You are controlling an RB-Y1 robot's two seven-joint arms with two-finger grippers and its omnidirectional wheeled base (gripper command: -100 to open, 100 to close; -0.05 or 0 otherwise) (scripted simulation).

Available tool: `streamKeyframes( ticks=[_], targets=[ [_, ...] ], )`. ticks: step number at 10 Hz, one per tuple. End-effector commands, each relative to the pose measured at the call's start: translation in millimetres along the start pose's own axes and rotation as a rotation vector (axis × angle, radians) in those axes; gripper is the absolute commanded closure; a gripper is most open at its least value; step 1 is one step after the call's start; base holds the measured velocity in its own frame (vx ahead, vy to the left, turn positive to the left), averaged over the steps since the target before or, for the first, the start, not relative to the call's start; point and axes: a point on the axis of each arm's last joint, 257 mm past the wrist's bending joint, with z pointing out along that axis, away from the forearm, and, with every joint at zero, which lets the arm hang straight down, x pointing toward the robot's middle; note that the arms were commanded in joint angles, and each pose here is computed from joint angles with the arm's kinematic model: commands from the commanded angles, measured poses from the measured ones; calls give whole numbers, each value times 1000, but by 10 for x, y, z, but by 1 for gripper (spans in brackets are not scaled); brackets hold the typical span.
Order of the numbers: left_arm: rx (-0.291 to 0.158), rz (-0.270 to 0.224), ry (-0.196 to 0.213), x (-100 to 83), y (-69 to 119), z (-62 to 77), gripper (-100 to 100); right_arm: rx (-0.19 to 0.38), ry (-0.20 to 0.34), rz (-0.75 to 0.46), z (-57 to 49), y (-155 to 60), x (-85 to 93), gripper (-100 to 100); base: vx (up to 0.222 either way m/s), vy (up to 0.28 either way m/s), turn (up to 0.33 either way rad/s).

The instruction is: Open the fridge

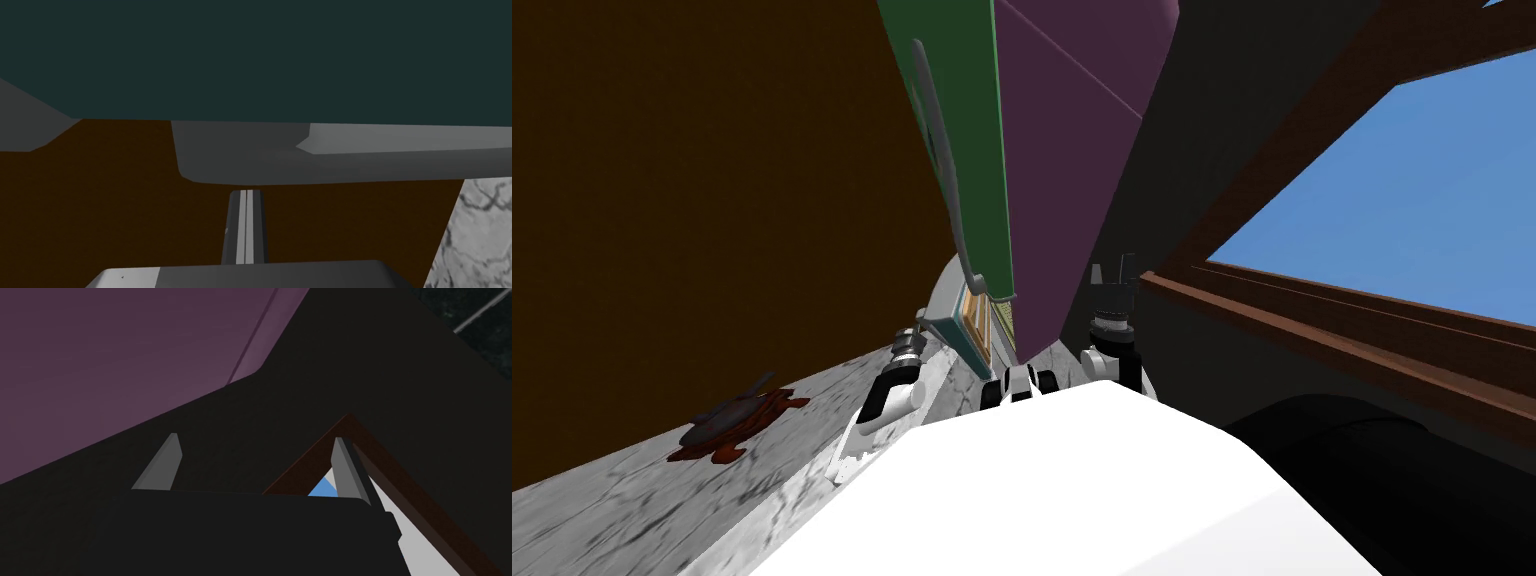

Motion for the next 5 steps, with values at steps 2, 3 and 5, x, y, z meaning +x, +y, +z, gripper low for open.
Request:
streamKeyframes(
  ticks=[2,3,5],
  targets=[
    [32,-7,53,214,-143,115,100,0,0,0,0,0,0,0,-86,273,-76],
    [32,-7,75,275,-153,161,100,0,0,0,0,0,0,0,-71,292,-155],
    [32,-6,96,335,-163,206,100,0,0,0,0,0,0,0,-85,324,-93]
  ],
)
